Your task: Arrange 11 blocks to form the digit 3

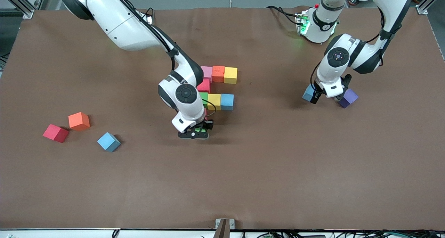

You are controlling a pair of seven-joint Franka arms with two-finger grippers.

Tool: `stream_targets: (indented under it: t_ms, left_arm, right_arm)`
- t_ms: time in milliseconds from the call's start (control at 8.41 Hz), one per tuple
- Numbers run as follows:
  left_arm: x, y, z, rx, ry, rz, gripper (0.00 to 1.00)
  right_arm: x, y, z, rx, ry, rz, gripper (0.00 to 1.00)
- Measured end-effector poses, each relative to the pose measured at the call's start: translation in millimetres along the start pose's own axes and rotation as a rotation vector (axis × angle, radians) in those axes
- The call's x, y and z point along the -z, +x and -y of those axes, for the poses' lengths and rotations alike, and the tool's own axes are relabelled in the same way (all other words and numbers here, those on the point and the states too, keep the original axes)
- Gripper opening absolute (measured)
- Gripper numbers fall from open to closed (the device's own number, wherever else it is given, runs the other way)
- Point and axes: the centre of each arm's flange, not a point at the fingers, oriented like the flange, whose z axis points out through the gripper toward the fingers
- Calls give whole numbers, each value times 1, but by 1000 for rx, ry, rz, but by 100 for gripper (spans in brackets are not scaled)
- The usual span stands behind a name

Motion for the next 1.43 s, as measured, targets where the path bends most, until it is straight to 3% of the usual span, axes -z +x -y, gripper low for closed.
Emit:
stream_targets:
  t_ms: [238,357,713,951,1189,1427]
  left_arm:
    - [-4,-1,5,1,7,5,100]
    - [-6,-3,7,-1,6,8,100]
    - [-7,-4,8,-1,1,12,96]
    - [-5,-3,7,0,-4,10,60]
    - [8,6,-8,37,-46,-1,53]
    - [37,23,-37,98,-113,-18,53]
  right_arm:
    - [4,1,1,1,-2,-1,93]
    - [5,1,2,2,-2,-1,100]
    - [7,1,2,1,-1,-3,100]
    - [19,12,-1,-13,-23,2,100]
    - [42,30,-8,-40,-51,8,100]
    - [70,44,-17,-67,-47,-8,100]
